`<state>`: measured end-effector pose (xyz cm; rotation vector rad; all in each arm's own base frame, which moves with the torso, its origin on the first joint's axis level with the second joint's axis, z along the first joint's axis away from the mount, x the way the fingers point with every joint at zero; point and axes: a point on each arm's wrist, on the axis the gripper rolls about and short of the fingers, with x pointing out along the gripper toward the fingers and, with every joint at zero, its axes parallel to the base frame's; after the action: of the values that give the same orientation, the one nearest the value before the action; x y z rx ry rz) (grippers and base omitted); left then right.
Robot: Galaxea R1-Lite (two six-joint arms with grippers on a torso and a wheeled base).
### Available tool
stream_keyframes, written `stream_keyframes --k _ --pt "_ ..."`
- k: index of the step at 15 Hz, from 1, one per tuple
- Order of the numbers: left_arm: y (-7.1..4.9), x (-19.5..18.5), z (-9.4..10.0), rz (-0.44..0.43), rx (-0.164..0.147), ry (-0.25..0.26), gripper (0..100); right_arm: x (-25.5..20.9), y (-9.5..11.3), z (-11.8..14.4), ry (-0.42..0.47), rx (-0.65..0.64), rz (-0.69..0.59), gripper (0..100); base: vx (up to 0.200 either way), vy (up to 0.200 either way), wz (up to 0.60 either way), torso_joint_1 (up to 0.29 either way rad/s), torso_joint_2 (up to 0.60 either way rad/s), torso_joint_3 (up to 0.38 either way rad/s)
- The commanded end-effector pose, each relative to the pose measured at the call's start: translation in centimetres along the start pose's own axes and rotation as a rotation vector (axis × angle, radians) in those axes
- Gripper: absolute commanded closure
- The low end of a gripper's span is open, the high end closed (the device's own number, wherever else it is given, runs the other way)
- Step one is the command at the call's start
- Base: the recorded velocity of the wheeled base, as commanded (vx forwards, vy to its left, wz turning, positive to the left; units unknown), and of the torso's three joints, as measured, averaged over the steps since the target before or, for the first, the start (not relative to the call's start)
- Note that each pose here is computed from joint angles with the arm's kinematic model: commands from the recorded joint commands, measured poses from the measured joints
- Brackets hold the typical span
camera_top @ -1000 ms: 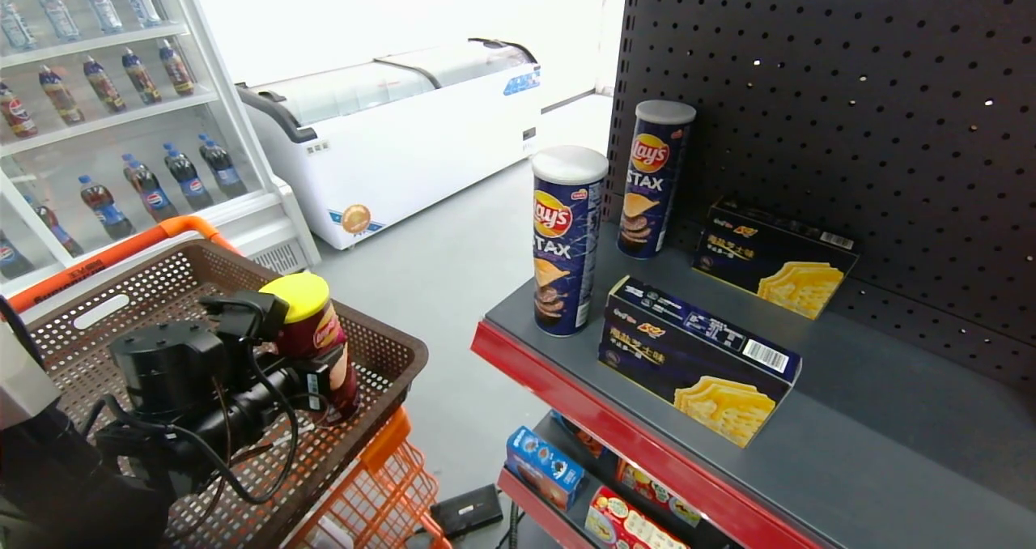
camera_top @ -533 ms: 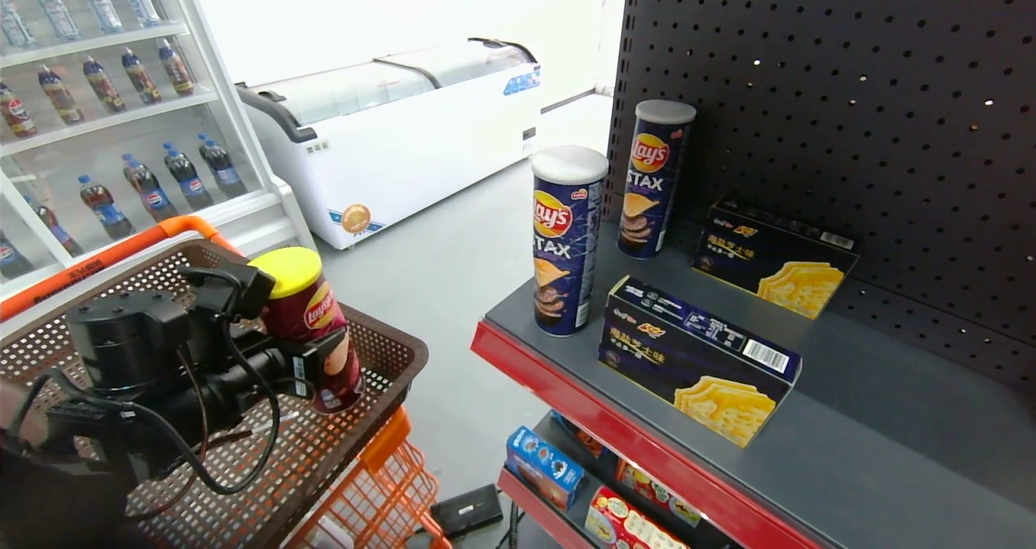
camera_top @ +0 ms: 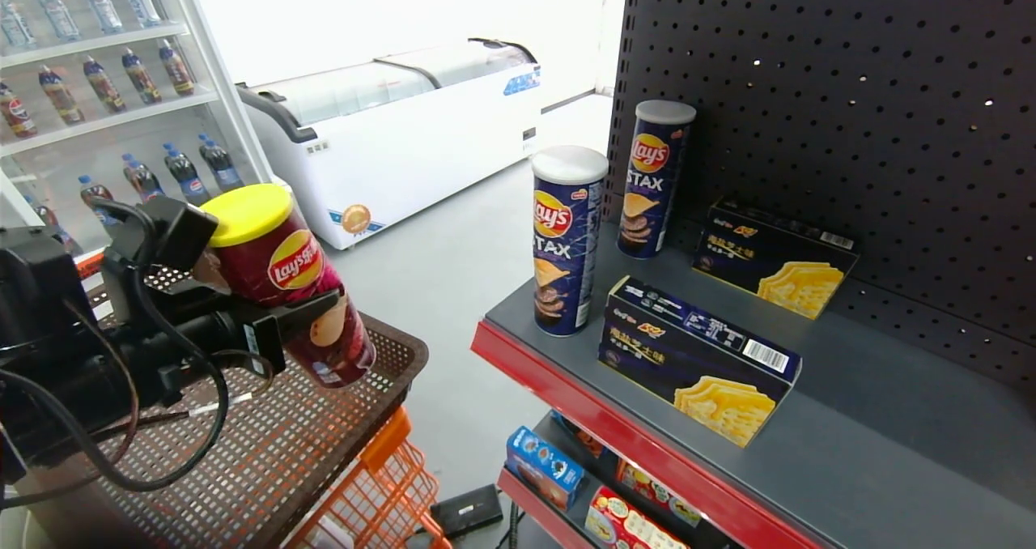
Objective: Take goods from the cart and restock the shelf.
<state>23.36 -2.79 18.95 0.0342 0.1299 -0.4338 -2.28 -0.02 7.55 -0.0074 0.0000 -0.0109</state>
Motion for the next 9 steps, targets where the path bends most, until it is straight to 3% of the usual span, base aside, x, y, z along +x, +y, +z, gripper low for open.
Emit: stream_keyframes --k 1,4,6,9 --pt "-1.5 -2.0 1.9 -0.037 0.028 -0.083 100 0.0 0.0 0.0 0.000 0.000 0.000 0 0.000 0.000 0.00 0.000 0.00 0.000" --pt "-3.1 -2.8 2.6 -0.097 0.041 -0.109 100 0.0 0.0 0.0 0.000 0.000 0.000 0 0.000 0.000 0.00 0.000 0.00 0.000" --pt "-3.2 -3.2 2.1 -0.094 0.038 -0.080 100 0.0 0.0 0.0 0.000 0.000 0.000 0 0.000 0.000 0.00 0.000 0.00 0.000" --pt "-4.5 -4.5 1.7 -0.171 0.026 -0.089 100 0.0 0.0 0.0 0.000 0.000 0.000 0 0.000 0.000 0.00 0.000 0.00 0.000"
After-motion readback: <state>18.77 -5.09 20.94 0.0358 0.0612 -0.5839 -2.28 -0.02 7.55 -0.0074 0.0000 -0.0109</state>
